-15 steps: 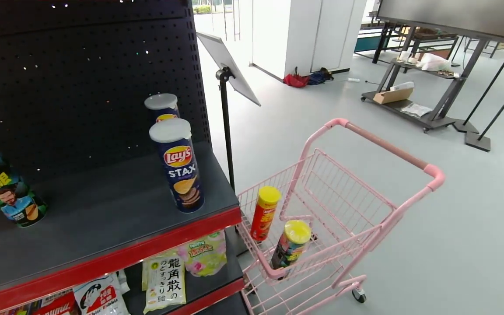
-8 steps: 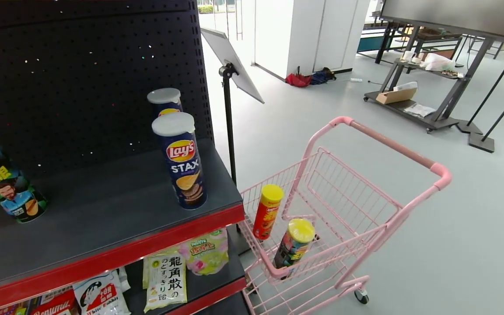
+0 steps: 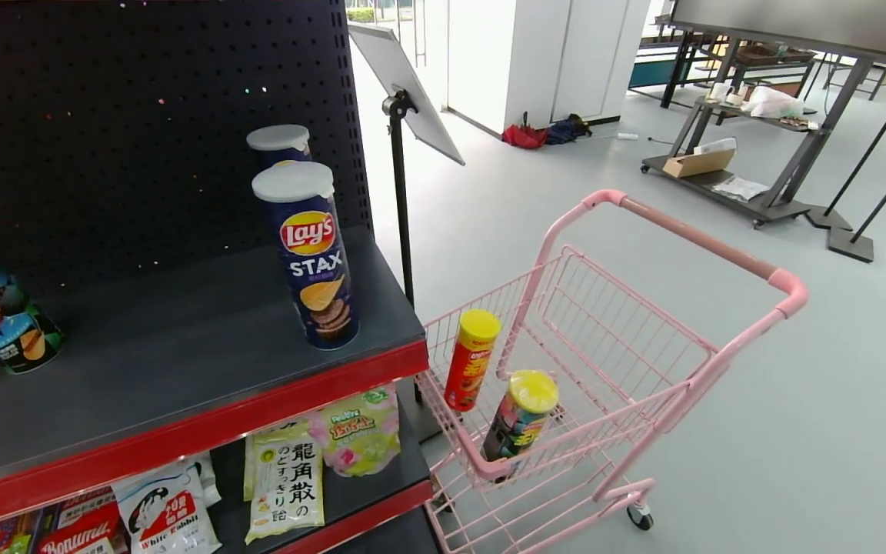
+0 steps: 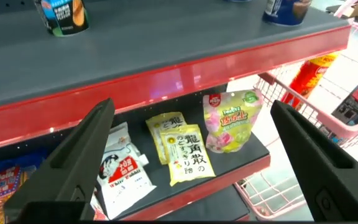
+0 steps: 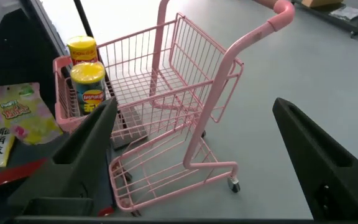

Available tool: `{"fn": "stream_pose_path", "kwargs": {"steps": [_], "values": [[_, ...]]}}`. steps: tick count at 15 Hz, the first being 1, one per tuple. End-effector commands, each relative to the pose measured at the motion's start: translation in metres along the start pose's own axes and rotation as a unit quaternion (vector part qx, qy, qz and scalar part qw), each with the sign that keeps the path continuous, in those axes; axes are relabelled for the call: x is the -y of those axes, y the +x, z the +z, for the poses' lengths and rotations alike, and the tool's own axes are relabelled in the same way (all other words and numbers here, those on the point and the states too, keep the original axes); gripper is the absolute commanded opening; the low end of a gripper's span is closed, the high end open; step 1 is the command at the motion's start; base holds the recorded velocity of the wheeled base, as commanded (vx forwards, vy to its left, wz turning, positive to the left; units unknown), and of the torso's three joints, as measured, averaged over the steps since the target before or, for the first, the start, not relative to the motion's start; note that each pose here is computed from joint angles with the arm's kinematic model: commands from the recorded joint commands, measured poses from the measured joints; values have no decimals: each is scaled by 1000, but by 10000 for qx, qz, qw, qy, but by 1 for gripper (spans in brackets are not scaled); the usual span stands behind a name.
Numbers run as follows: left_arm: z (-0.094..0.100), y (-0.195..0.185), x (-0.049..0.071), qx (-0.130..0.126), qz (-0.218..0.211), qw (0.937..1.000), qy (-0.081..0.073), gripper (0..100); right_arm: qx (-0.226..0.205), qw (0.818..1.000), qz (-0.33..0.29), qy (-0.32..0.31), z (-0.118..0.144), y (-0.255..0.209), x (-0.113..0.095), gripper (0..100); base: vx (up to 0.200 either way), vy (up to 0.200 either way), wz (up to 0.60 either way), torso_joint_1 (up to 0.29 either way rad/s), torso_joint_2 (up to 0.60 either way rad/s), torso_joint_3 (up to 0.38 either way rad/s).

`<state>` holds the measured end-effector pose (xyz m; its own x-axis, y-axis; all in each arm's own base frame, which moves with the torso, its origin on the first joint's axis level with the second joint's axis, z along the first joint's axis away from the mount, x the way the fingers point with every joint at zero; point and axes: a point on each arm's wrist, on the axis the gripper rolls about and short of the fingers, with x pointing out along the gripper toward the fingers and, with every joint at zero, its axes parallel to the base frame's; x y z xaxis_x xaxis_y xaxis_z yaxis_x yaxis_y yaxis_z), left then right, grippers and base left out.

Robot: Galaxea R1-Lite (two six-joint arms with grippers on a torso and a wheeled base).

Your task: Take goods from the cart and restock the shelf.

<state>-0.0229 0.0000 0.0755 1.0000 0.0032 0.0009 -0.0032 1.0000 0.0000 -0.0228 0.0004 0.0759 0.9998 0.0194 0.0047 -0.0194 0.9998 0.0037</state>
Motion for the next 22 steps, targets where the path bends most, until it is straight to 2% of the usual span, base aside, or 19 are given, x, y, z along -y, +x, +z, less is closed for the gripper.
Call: {"fn": "stream_pose_path", "kwargs": {"steps": [1,13,14,15,16,17,18,19,20,22], "values": [[0,0,0,-4,7,10000,8,100,0,10000,3,-4,0,0,0,100,0,0,0,-149,373,227],[0,0,0,-4,-1,10000,8,100,-16,10000,34,-19,0,0,0,100,0,0,0,-150,422,269],[0,0,0,-4,-8,10000,0,100,-331,9993,-116,-142,2,5,0,100,0,0,0,-46,119,85],[0,0,0,-4,-1,10000,8,100,-64,9997,-165,-179,37,5,-1,100,0,0,0,-22,66,56],[0,0,0,-4,-1,10000,8,100,-41,9991,-122,396,129,34,0,100,0,0,0,0,0,0],[0,0,0,-4,-1,10000,8,100,257,9937,40,1086,201,63,1,100,0,0,0,0,0,0],[0,0,0,-4,-1,10000,8,100,74,9933,527,1021,222,93,-2,100,0,0,0,0,0,0],[0,0,0,-4,-1,10000,8,100,-474,9897,1173,676,204,117,-11,100,0,0,0,0,0,0],[0,0,0,-4,-1,10000,8,100,-930,9853,1314,574,176,129,-15,100,0,0,0,0,0,0],[0,0,0,-4,-1,10000,8,100,-1504,9676,1928,625,129,163,-28,100,0,0,0,0,0,0]]}}
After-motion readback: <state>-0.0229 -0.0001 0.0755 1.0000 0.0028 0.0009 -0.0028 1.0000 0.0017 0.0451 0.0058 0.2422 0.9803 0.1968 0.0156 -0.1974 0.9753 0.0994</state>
